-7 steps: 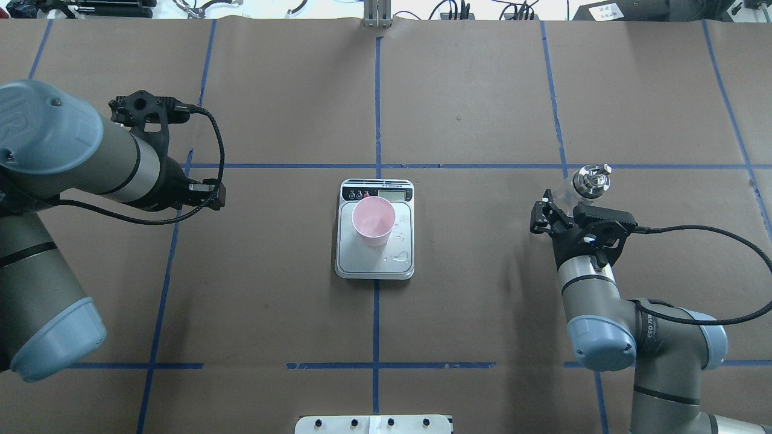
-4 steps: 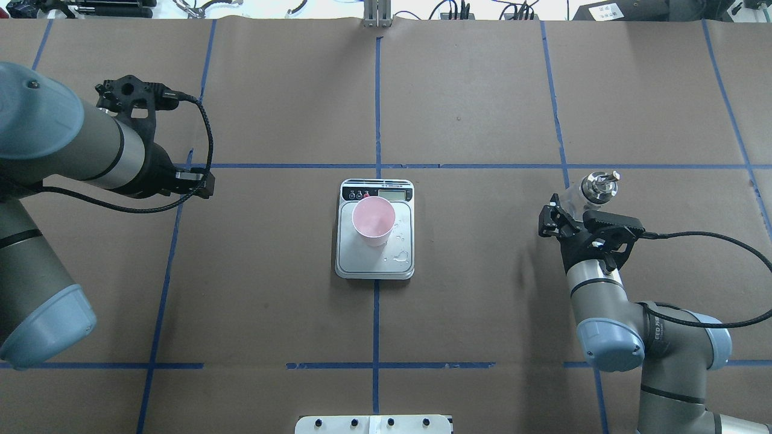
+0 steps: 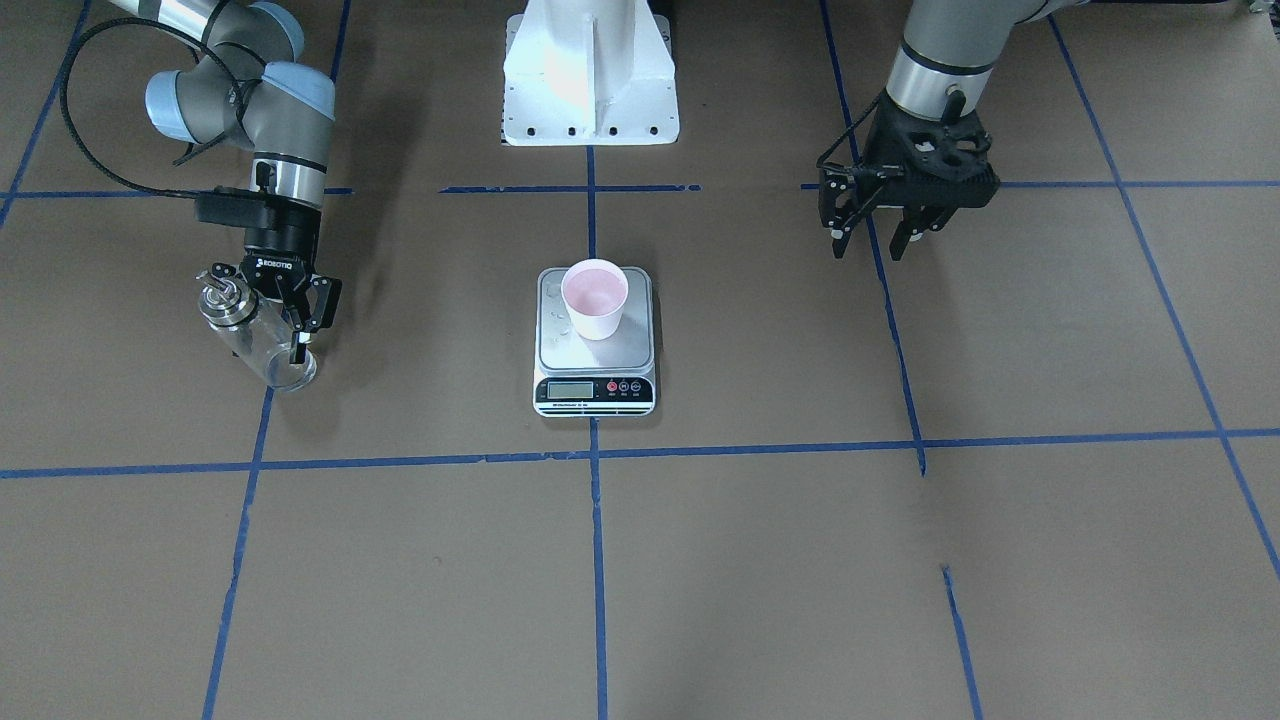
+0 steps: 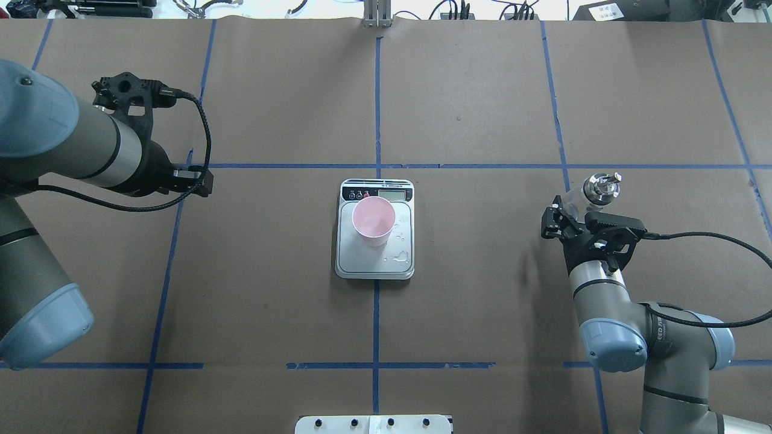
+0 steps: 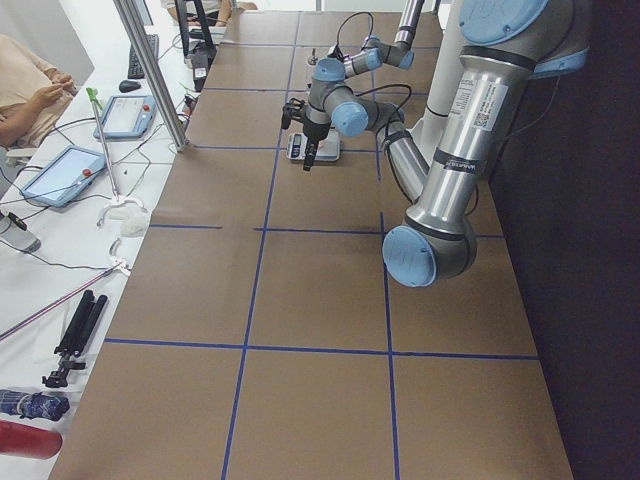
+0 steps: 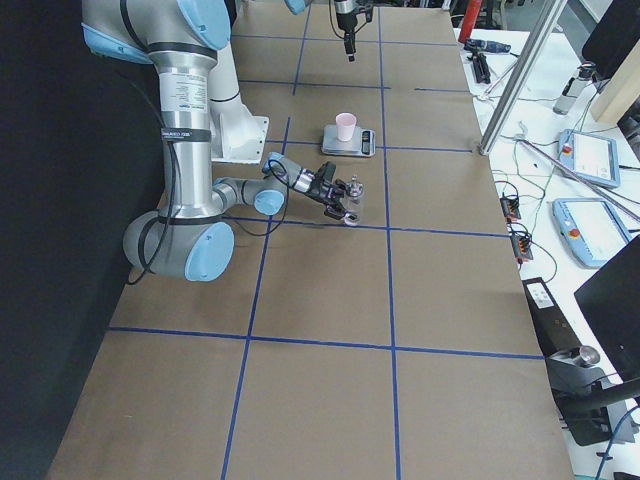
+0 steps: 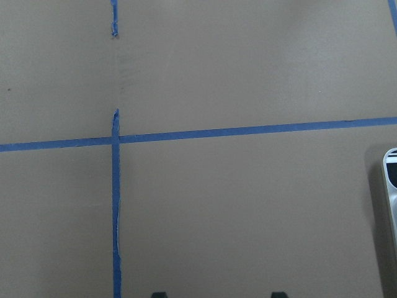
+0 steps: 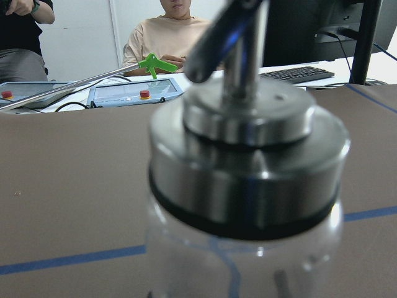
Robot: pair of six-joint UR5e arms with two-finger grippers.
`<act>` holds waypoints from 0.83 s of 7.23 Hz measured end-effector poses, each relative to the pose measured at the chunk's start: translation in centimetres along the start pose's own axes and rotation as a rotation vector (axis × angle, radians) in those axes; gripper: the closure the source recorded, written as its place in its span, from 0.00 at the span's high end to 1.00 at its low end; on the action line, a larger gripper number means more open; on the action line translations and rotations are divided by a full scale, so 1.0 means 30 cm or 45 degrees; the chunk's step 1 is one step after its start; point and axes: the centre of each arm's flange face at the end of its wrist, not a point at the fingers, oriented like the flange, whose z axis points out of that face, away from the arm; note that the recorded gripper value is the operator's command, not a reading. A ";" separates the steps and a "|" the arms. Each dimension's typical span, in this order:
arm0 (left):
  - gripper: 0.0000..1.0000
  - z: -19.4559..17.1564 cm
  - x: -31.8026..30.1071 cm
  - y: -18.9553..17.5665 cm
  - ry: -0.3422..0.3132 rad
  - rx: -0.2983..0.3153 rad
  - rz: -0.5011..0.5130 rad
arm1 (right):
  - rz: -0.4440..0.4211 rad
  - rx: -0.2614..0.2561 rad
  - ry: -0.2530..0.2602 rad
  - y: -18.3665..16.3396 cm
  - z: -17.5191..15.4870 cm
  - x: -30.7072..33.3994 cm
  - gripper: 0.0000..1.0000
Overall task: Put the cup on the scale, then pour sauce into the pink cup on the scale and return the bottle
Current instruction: 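Lower the glass bottle onto the table and open the right gripper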
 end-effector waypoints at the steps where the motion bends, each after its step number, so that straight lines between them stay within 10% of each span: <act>1: 0.65 -0.002 0.000 0.000 0.001 0.001 -0.001 | -0.001 -0.001 0.000 0.000 0.000 0.000 0.00; 3: 0.65 -0.003 0.000 0.001 0.001 0.002 -0.002 | -0.002 -0.003 0.001 0.001 0.000 0.001 0.03; 4: 0.65 -0.003 0.000 0.000 0.001 0.003 -0.002 | -0.004 -0.004 0.002 0.001 0.000 0.003 0.21; 5: 0.65 -0.003 0.000 0.000 0.000 0.004 -0.002 | -0.009 -0.005 0.004 0.004 0.001 0.008 0.99; 6: 0.65 -0.002 -0.001 0.000 -0.001 0.004 -0.002 | -0.017 -0.007 0.007 0.007 0.001 0.015 1.00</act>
